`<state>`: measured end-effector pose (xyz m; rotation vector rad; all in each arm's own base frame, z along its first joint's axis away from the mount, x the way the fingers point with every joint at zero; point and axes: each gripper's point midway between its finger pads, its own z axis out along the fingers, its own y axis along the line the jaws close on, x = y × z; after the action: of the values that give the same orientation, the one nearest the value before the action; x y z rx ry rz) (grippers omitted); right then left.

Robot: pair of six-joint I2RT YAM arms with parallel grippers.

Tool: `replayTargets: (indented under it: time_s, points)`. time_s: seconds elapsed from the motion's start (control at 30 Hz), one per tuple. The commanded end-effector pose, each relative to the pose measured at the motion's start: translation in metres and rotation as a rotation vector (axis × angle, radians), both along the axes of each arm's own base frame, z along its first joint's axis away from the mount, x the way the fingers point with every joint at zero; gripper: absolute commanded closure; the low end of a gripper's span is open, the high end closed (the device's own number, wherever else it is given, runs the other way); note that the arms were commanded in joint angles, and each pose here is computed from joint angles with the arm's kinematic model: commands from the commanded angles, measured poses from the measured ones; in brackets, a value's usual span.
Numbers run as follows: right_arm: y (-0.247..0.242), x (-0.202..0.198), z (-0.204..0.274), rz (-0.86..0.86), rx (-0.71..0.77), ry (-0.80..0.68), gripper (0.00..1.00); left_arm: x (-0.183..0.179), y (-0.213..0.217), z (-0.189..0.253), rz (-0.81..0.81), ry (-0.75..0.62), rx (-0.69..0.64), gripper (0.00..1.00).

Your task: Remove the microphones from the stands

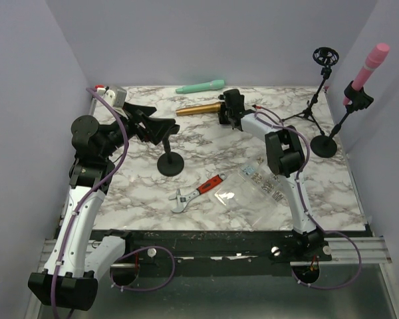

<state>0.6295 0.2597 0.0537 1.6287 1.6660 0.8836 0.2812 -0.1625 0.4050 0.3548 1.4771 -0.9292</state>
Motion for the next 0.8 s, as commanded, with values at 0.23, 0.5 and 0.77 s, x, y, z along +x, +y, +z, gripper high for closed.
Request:
replayTargets:
  time_s: [0.23, 0.5, 0.77]
  points:
    - [-0.013, -0.032, 0.005, 0.123, -0.204, 0.056, 0.0, -0.002, -0.002, 0.004, -0.013, -0.022, 0.001, 0.02]
    - [-0.038, -0.072, 0.046, 0.386, -0.597, -0.037, 0.0, -0.002, -0.003, 0.003, -0.022, -0.017, -0.005, 0.01]
    - [-0.125, -0.095, 0.064, 0.593, -1.388, 0.12, 0.01, -0.004, -0.005, 0.005, -0.031, -0.019, -0.007, 0.02]
